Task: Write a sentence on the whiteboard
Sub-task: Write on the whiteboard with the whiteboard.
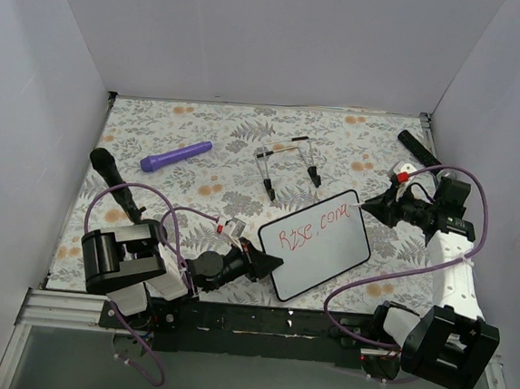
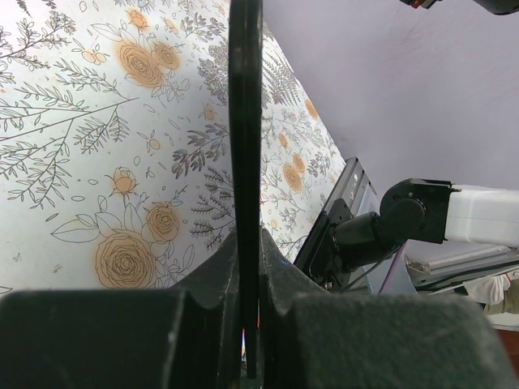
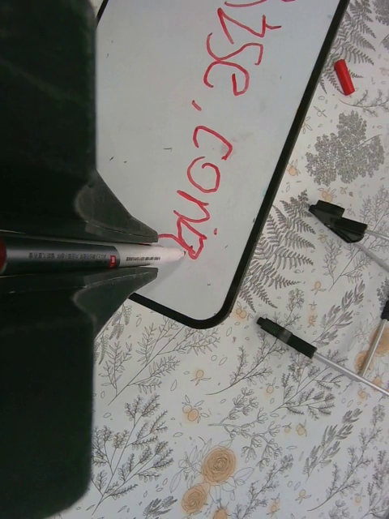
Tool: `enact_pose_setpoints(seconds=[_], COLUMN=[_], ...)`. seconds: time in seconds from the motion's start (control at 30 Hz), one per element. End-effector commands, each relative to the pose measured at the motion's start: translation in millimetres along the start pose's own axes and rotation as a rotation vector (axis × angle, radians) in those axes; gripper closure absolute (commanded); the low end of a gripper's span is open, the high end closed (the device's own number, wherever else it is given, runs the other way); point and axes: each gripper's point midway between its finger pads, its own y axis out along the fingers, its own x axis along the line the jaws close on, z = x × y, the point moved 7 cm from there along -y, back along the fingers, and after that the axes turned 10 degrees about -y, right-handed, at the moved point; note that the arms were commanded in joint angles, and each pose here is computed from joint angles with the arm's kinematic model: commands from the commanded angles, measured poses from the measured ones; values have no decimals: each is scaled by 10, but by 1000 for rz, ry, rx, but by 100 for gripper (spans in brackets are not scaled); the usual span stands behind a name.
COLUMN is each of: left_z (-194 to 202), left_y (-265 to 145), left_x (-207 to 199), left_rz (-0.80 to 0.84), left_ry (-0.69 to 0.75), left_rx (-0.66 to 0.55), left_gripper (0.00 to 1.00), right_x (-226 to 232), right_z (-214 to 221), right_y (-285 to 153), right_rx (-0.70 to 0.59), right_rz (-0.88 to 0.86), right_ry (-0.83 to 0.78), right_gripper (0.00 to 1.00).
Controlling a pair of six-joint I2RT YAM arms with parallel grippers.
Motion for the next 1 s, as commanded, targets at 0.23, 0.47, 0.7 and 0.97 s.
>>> enact_pose_setpoints(seconds=[0.23,0.47,0.7,0.97], left_z=[-98,-105,-105,-108], left_y=[-10,-25,-33,-42], left_x=[-255,-259,-257,-260], left_rz=[161,163,164,165], left_ry=[14,11,15,11], left_rx=[-52,-54,-53,-54], left_gripper=[100,100,100,100], right_x=[77,63,20,-9], right_z=[-167,-175,-186,-226], right_y=[-42,-42,-51,-67], right_rx=[-65,-65,-57,-54], right_rz=[7,9,27,34], right_ry=[-48,-53,-71,-107], right_gripper=[99,99,99,99])
